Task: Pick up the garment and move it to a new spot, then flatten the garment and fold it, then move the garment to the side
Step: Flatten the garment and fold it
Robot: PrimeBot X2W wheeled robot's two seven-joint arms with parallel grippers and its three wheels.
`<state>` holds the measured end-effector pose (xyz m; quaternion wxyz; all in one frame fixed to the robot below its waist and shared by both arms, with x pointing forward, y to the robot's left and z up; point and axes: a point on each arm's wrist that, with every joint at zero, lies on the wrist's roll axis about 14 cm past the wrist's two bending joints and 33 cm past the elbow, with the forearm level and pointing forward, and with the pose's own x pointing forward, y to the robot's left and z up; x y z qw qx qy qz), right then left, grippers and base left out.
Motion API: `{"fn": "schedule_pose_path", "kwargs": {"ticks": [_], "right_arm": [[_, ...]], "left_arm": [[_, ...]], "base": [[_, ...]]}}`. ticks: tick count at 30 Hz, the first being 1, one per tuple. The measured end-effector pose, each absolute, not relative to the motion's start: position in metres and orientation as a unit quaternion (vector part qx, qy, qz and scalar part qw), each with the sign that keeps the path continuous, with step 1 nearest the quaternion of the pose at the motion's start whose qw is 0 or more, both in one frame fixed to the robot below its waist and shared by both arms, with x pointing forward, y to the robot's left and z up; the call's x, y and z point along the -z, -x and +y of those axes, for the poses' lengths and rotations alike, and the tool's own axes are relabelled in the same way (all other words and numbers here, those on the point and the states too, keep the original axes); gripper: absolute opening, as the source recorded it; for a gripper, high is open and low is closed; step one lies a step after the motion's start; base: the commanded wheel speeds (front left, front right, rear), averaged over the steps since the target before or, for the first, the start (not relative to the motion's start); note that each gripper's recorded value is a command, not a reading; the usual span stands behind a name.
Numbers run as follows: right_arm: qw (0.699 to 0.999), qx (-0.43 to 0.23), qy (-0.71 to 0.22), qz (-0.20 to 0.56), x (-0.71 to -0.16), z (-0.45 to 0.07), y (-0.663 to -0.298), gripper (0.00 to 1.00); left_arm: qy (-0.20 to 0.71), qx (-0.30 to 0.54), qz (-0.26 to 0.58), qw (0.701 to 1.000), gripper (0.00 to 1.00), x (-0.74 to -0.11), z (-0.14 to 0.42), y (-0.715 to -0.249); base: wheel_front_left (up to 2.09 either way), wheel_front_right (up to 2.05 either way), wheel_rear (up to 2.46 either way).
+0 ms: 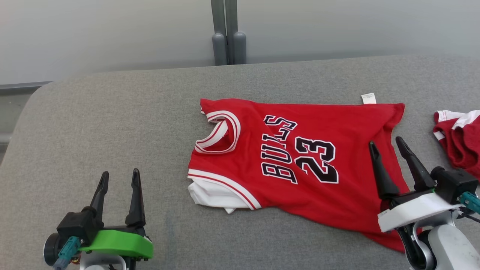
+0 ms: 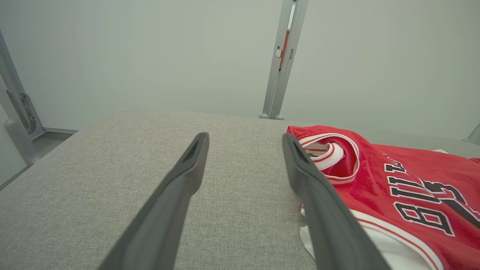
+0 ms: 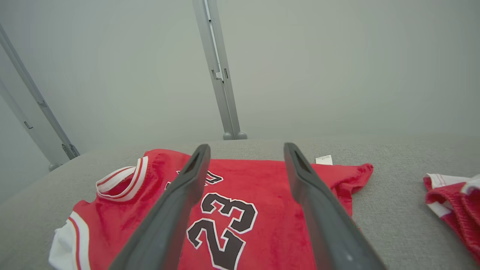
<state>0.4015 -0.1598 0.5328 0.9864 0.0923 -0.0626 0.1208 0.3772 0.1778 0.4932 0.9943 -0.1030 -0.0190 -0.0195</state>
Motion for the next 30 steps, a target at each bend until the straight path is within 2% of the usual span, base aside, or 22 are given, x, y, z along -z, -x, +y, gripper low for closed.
{"fn": "schedule_pose_path", "kwargs": {"ticks": [3, 14, 21, 25, 30], "right_arm": [[0.989, -0.096, -0.095, -0.058, -0.526, -0.169, -0.404, 1.00], [0.989, -0.095, -0.098, -0.056, -0.523, -0.162, -0.406, 1.00], [0.990, -0.085, -0.093, -0.063, -0.528, -0.170, -0.407, 1.00], [0.991, -0.077, -0.091, -0.064, -0.527, -0.177, -0.407, 1.00], [0.992, -0.068, -0.089, -0.056, -0.521, -0.183, -0.406, 1.00]], "left_arm": [[0.104, 0.018, -0.020, 0.994, 1.00, -0.494, 0.178, -0.376], [0.114, 0.039, -0.007, 0.993, 1.00, -0.488, 0.165, -0.376], [0.130, 0.098, 0.084, 0.983, 1.00, -0.456, 0.130, -0.372], [0.145, 0.131, 0.158, 0.968, 1.00, -0.428, 0.105, -0.364], [0.167, 0.161, 0.205, 0.951, 1.00, -0.410, 0.080, -0.364]], "base": [[0.00, 0.00, 0.00], [0.00, 0.00, 0.00], [0.00, 0.00, 0.00], [0.00, 0.00, 0.00], [0.00, 0.00, 0.00]]}}
